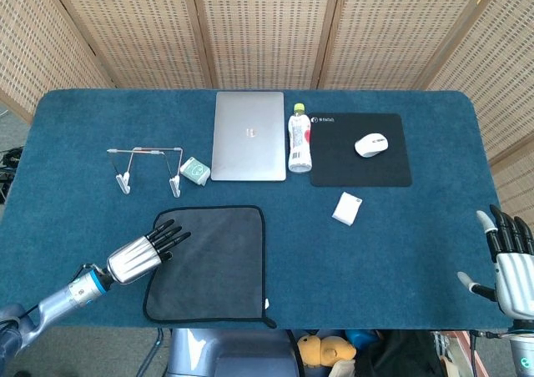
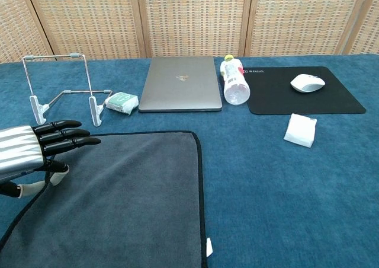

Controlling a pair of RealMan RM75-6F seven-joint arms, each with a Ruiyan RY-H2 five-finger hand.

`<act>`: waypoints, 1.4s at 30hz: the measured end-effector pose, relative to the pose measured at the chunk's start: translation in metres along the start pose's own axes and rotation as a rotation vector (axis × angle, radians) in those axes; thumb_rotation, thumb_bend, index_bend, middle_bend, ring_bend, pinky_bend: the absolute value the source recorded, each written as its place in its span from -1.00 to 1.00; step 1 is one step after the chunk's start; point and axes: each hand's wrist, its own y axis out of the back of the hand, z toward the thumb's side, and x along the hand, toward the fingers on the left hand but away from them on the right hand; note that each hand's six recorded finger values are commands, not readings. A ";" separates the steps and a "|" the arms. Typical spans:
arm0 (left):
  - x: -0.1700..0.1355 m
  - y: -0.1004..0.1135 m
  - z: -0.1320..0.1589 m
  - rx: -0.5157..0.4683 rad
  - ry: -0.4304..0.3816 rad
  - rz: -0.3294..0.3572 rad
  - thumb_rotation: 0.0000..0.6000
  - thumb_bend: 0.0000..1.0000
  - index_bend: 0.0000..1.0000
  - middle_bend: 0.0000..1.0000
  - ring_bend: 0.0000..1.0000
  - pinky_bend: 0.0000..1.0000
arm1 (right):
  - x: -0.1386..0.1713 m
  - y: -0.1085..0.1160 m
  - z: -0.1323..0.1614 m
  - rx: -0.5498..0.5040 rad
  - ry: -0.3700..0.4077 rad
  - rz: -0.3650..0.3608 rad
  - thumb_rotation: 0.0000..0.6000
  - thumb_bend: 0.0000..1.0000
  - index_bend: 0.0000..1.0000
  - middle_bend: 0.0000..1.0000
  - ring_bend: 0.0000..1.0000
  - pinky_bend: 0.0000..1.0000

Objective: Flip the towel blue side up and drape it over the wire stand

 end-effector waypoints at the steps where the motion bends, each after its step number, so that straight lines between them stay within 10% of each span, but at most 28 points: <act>1: 0.000 0.001 0.000 0.001 -0.001 0.003 1.00 -0.14 0.36 -1.00 -1.00 -1.00 | 0.000 0.000 0.000 -0.001 0.000 0.000 1.00 -1.00 -1.00 -1.00 -1.00 -1.00; 42: 0.137 0.068 0.072 -0.005 -0.170 0.216 1.00 -0.19 0.34 -1.00 -1.00 -0.98 | -0.005 0.002 -0.009 -0.040 -0.023 0.015 1.00 -1.00 -1.00 -1.00 -1.00 -1.00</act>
